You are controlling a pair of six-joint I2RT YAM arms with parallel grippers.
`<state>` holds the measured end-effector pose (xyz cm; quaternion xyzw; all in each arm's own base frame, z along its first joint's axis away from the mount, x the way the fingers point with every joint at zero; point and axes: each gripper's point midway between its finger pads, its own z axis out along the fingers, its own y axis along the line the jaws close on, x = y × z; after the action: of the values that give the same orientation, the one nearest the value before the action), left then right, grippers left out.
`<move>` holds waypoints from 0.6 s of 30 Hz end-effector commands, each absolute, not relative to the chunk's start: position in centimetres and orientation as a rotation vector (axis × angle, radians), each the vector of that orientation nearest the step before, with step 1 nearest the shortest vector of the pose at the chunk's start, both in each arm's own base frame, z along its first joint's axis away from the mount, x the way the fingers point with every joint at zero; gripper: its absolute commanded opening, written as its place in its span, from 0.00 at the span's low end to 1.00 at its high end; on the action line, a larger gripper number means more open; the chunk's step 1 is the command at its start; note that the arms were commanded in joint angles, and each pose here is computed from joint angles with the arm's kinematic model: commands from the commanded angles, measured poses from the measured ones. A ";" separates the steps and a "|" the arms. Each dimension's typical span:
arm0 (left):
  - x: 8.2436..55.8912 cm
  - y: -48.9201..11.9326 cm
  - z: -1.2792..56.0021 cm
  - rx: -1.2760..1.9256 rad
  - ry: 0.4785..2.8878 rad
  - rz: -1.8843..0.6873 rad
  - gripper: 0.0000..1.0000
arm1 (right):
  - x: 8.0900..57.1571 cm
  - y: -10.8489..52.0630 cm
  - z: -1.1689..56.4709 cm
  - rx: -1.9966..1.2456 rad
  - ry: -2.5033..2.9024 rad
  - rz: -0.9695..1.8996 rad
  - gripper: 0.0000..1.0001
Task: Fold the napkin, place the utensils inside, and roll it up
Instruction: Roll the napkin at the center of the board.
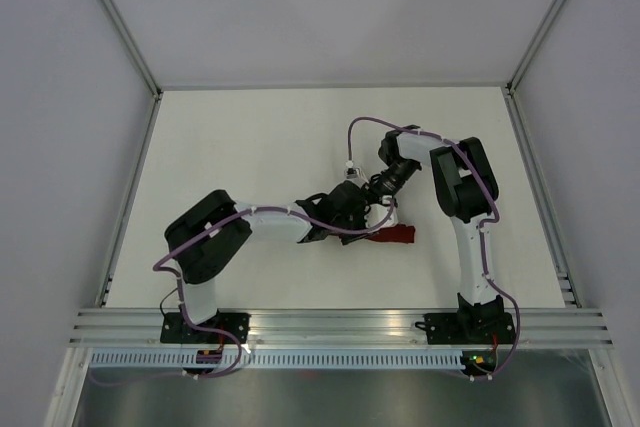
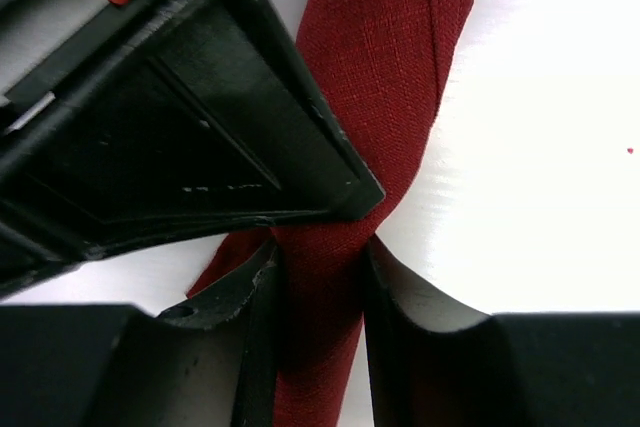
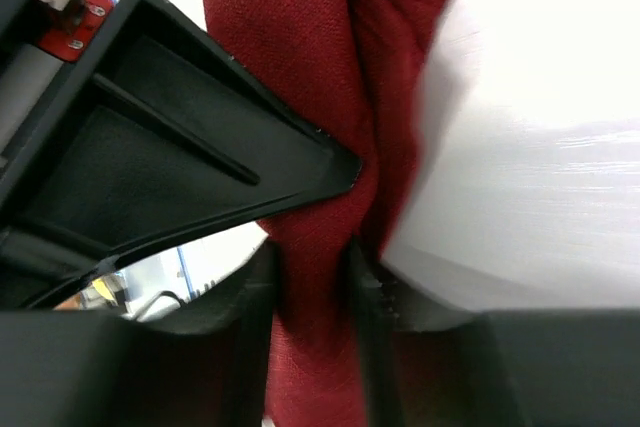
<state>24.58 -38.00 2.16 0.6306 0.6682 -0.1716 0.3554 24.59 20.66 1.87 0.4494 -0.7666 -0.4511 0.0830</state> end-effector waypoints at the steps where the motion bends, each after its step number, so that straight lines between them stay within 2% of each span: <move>1: 25.1 -37.3 0.6 1.597 1.855 -0.485 0.20 | 26.9 18.4 -3.6 1.589 -2.313 -1.086 0.43; 4: 25.1 -36.7 0.1 1.571 1.934 -0.532 0.15 | 28.0 18.8 -2.6 1.594 -2.370 -1.090 0.56; 7: 25.6 -36.3 0.1 1.500 2.000 -0.570 0.14 | 29.6 19.2 -1.3 1.608 -2.452 -1.101 0.63; 10: 26.2 -35.6 -0.1 1.422 2.069 -0.583 0.14 | 31.7 19.5 0.2 1.569 -2.592 -1.087 0.67; 18: 28.0 -34.5 -0.9 1.188 2.260 -0.552 0.15 | 39.2 17.5 5.9 1.330 -3.085 -1.024 0.68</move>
<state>28.30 -36.98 2.33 0.5001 0.7684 -0.2361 0.3221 33.88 19.12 3.34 0.4097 -0.8394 -0.3473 -0.0828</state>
